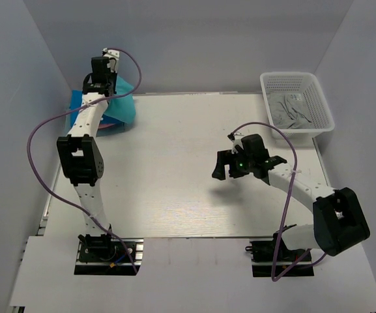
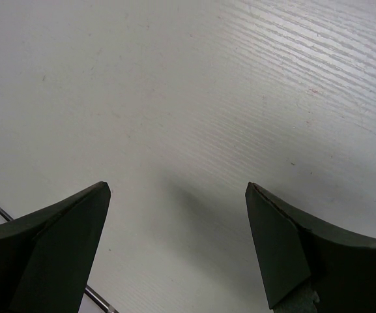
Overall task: Fold and stack the t-shirts
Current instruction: Put the neatly folded tshirt into the corner of the board with the left arm
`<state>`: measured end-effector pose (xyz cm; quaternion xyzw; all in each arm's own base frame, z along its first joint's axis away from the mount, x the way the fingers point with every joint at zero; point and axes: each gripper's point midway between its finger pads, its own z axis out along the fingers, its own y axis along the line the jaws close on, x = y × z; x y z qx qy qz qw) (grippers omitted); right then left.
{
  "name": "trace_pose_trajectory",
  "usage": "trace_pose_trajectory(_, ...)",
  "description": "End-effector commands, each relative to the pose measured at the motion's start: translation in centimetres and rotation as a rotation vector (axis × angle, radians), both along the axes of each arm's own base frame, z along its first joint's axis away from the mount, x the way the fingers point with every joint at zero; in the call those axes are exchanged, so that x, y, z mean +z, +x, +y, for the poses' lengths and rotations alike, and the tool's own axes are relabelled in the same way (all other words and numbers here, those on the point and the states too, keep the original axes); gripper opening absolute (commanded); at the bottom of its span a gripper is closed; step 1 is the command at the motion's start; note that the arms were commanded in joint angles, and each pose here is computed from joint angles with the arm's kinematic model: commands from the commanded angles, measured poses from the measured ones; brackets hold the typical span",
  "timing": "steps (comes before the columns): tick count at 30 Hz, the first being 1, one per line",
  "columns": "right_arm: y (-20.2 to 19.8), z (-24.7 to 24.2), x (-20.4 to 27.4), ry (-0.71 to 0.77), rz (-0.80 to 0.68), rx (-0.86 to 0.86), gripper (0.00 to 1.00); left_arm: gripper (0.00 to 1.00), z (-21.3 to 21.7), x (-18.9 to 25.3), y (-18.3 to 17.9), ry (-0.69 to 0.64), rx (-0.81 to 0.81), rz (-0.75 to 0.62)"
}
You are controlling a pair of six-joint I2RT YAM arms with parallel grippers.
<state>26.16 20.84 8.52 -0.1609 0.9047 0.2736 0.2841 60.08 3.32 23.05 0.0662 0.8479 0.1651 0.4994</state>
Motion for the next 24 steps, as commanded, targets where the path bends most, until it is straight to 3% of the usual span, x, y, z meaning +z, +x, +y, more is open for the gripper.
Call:
trace_pose_trajectory(1,1.6,1.0,1.8,0.045,-0.052,0.008,0.90,0.00,2.9,4.4,-0.2,-0.033,0.034,-0.101)
trace_pose_trajectory(12,2.2,2.2,2.1,0.078,-0.031,0.033,0.90,0.00,8.3,1.7,0.3,-0.104,0.033,-0.087)
trace_pose_trajectory(24,3.0,2.5,1.9,0.063,-0.025,0.041,0.90,0.00,13.3,1.5,0.4,-0.135,0.050,-0.112)
